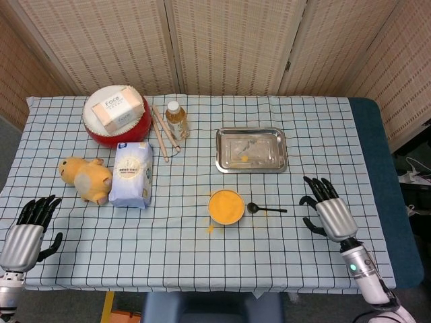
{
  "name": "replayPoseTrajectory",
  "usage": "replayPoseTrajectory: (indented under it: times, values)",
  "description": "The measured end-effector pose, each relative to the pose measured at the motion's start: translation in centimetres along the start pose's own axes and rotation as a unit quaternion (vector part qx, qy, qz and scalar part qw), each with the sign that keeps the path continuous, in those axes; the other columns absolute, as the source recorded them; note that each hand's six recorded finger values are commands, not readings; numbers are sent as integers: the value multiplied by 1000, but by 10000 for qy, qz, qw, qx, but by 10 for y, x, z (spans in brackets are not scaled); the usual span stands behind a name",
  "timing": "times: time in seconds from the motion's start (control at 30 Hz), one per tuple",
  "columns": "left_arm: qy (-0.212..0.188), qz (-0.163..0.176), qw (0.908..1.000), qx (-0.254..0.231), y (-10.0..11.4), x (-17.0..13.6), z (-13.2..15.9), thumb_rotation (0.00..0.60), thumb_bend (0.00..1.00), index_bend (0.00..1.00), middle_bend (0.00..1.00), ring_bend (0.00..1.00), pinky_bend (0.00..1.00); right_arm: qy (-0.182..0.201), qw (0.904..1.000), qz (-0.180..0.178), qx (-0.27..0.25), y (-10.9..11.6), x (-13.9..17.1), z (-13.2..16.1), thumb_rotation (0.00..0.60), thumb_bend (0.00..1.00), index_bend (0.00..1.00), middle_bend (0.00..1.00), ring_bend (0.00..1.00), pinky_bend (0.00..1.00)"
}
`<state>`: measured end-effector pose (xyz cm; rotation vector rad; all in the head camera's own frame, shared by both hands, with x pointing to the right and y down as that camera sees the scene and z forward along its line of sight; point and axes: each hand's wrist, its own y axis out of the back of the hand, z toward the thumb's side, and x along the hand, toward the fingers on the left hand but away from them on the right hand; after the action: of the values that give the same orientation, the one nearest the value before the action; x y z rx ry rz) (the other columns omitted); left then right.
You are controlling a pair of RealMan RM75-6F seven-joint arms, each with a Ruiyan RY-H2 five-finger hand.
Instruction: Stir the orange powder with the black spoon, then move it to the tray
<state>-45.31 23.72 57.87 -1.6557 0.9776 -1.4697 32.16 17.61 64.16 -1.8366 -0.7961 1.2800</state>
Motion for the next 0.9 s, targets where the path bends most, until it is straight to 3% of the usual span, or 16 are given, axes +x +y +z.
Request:
replayPoseTrajectory:
  times: [0.23, 0.47, 0.9]
  values:
    - [62, -40, 9999, -155, 4, -1, -8, 600, 452, 0, 0, 0, 31, 212, 9991, 315, 213, -35, -42, 41, 600, 267, 453, 0, 0, 7]
    - [82, -135, 9996, -240, 5, -1, -13, 600, 451, 0, 0, 0, 32, 187, 9970, 609, 433, -71, -77, 66, 600, 281, 472, 0, 0, 7]
    - [43, -216, 9990, -387, 6, 1, -17, 600, 454, 0, 0, 0, 32, -21, 9954, 757, 580, -93, -98, 74, 600, 290, 494, 0, 0, 7]
